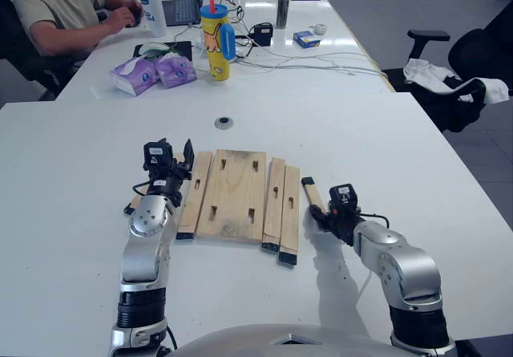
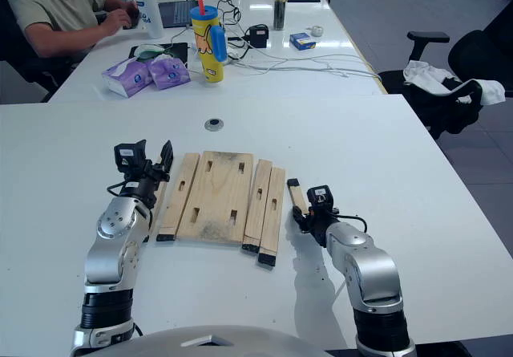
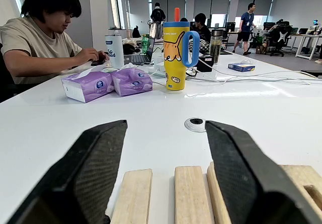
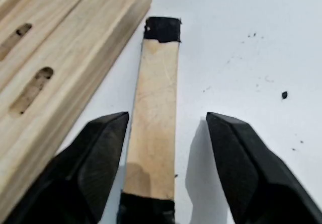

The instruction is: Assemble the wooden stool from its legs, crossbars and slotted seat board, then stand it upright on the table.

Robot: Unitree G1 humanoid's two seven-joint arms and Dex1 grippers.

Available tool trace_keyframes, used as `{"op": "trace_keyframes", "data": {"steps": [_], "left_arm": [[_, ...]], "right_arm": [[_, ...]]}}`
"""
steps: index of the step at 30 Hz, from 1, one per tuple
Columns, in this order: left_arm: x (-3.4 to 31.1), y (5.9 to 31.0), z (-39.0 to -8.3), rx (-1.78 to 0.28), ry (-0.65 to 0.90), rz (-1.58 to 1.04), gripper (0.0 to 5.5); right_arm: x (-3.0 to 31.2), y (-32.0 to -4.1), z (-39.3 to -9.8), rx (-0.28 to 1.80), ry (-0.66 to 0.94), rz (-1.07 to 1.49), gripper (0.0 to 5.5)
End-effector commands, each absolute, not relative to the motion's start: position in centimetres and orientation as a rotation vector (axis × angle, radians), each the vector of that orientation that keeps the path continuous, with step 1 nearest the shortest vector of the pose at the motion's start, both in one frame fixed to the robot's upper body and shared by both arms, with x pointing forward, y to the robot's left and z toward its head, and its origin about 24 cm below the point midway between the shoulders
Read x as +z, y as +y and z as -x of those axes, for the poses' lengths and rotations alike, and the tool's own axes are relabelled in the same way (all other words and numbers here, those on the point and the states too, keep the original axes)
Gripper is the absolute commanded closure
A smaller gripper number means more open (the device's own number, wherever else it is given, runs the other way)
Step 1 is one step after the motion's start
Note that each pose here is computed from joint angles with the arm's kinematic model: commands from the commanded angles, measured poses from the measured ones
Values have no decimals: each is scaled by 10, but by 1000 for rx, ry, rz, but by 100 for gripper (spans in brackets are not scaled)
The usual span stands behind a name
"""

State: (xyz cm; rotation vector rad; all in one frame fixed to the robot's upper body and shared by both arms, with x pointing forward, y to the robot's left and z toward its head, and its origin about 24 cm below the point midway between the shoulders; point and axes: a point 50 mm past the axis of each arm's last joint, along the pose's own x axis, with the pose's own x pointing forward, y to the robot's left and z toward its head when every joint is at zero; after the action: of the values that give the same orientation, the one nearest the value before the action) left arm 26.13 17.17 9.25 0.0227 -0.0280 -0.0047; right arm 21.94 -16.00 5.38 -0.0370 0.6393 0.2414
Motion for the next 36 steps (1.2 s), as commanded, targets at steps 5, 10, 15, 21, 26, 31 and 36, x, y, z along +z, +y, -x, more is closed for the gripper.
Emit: {"op": "trace_keyframes", "data": {"steps": [5,10,15,21,26,31,36], "left_arm": [[92,169,-264,-13,-26,-19,263],[95,170,-266,-23,-30,-23,263],[96,169,-268,-28,-36,-25,263],[102,166,-279,-86,-30,66,263],[121,135,-289,-415,31,305,263],[133,111,-291,-623,96,620,263],[145,107,-292,-727,123,824,263]], "right_arm": [[50,-152,-225,283,660,38,261],[40,-165,-225,210,719,63,312],[33,-163,-222,243,753,56,391],[43,-160,-234,260,644,44,418],[97,-148,-265,338,217,-9,418],[117,-113,-265,633,46,-4,418],[128,-100,-255,769,-59,-63,418]]}}
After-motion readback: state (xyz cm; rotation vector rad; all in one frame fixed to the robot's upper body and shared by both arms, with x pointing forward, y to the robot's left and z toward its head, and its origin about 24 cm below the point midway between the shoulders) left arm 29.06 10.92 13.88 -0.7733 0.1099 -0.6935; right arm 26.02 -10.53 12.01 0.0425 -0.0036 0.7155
